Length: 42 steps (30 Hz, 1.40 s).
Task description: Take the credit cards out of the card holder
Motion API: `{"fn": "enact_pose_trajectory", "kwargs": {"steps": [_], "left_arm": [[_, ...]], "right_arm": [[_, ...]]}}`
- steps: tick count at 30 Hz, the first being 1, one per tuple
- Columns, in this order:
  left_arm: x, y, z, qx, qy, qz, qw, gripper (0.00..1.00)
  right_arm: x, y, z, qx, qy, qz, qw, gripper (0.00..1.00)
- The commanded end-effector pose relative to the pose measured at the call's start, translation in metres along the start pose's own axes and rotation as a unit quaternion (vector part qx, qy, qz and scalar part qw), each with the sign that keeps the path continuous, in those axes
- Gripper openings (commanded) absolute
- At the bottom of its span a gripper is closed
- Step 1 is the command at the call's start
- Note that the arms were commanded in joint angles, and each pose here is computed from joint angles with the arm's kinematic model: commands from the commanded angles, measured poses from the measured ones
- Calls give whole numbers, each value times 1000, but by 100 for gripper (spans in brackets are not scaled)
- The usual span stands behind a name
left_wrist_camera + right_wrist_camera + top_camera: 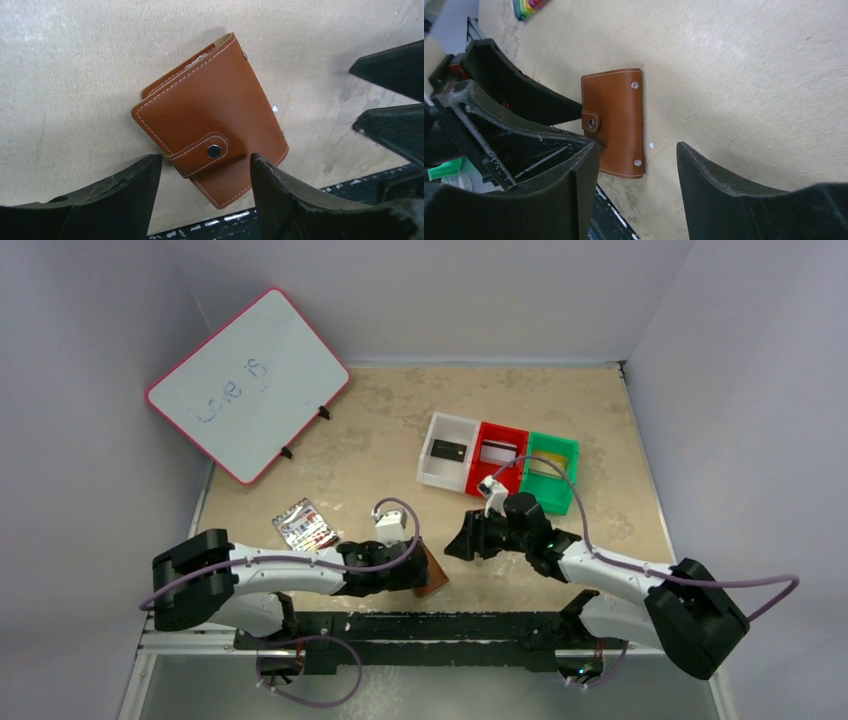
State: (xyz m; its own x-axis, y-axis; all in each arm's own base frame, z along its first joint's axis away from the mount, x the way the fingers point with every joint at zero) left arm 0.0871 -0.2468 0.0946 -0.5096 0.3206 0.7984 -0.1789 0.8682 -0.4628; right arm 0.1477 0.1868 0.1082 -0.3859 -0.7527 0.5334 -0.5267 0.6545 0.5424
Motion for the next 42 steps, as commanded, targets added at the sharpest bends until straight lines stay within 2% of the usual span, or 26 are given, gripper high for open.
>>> {"fn": "enact_pose_trajectory", "kwargs": {"steps": [1, 4, 9, 13, 17, 25, 34, 38, 42], "left_arm": [[-9, 7, 9, -15, -26, -13, 999, 64], [-14, 11, 16, -26, -39, -26, 999, 61], [-15, 3, 18, -49, -68, -45, 996, 57], [-17, 1, 13, -77, -97, -79, 989, 53], [-16, -4, 9, -82, -118, -85, 986, 50], [-16, -15, 5, -54, -139, -61, 987, 60], [-12, -28, -2, -32, -162, -30, 986, 65], [-8, -29, -6, -23, -174, -24, 984, 65], [-12, -25, -4, -23, -174, -35, 984, 60]], "right_arm": [[-9, 4, 7, -1, -23, -21, 1000, 59], [-10, 7, 22, -12, -29, -49, 998, 58], [-17, 12, 43, -11, 7, -59, 998, 58], [-22, 11, 47, -15, 14, -39, 999, 59], [-23, 10, 46, -21, 10, -28, 999, 55], [-24, 0, 54, -37, 15, 14, 999, 47], [-26, -2, 60, -40, 24, 11, 999, 46], [-26, -3, 60, -43, 26, 16, 999, 46], [-26, -3, 60, -42, 25, 18, 999, 46]]}}
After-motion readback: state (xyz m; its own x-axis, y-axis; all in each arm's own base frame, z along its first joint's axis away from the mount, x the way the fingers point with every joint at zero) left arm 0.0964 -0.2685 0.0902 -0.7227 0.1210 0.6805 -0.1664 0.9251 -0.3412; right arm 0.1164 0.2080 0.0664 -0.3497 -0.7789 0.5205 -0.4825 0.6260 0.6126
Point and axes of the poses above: each gripper's point midway between its finger pads, its own x axis back along the fingers, its own y axis along the line the jaws close on, z = x × y, the point moved 8 cm from there along x, back along the fingers, and after that the axes turned 10 degrees about x, right-handed, at the moved point
